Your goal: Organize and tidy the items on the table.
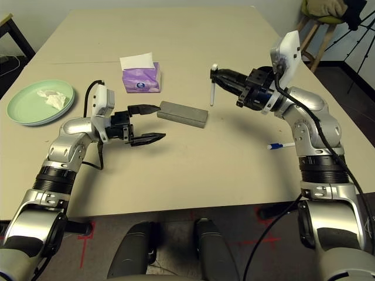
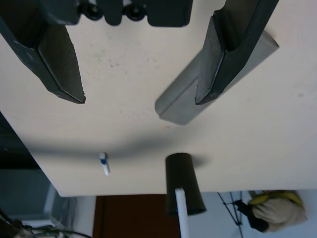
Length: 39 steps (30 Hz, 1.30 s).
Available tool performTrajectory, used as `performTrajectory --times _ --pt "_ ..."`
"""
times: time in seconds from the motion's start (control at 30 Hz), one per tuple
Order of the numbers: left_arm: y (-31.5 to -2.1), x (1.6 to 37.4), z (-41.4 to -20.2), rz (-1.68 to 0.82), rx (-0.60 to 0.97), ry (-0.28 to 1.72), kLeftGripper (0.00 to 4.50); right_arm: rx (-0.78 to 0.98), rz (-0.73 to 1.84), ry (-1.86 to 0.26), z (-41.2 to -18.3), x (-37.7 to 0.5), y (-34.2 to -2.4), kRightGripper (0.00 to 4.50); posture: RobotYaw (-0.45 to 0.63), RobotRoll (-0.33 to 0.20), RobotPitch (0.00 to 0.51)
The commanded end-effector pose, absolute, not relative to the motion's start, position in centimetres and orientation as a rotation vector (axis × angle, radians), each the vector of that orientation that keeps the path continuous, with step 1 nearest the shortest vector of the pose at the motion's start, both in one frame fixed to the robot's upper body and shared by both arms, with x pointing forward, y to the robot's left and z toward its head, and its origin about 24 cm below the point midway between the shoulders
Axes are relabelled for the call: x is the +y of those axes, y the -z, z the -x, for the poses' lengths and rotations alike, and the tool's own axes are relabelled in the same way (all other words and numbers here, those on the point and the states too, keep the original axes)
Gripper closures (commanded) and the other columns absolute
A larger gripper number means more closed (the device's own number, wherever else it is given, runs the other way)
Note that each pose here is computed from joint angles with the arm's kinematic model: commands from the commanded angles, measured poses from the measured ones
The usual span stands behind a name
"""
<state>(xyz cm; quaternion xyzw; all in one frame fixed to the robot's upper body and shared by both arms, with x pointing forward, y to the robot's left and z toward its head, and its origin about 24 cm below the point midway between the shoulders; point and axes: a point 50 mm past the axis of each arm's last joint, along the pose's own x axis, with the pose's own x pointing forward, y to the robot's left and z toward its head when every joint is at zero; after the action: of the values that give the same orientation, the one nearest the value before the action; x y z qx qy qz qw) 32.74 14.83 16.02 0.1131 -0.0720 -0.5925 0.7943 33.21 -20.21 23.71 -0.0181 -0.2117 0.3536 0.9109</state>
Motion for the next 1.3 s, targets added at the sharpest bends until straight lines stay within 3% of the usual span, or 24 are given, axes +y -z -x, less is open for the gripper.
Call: performTrajectory --times 0.03,0.2,0.4,0.63,1.3 --pt "-16.1 14.5 -32.8 -0.256 -0.155 1.280 0.00 -0.565 0.008 -0.522 -33.4 -21.5 -24.8 4.12 0.09 0.000 0.100" --pt "-16.1 14.5 -32.8 -0.262 -0.146 1.283 0.00 -0.603 -0.026 -0.308 -34.1 -22.4 -25.5 4.12 0.09 0.000 0.095" --pt "-16.4 14.8 -32.9 -0.268 -0.146 1.275 0.00 -0.539 -0.012 -0.020 -35.2 -24.2 -25.7 4.12 0.09 0.000 0.084" --pt "-16.7 14.7 -33.2 -0.270 -0.145 1.268 0.00 -0.412 -0.010 0.155 -36.4 -25.1 -26.2 4.12 0.09 0.000 0.086" --pt "-16.6 15.0 -33.1 -0.266 -0.138 1.245 0.00 -0.246 0.008 0.166 -38.6 -24.5 -25.4 4.12 0.11 0.000 0.097"
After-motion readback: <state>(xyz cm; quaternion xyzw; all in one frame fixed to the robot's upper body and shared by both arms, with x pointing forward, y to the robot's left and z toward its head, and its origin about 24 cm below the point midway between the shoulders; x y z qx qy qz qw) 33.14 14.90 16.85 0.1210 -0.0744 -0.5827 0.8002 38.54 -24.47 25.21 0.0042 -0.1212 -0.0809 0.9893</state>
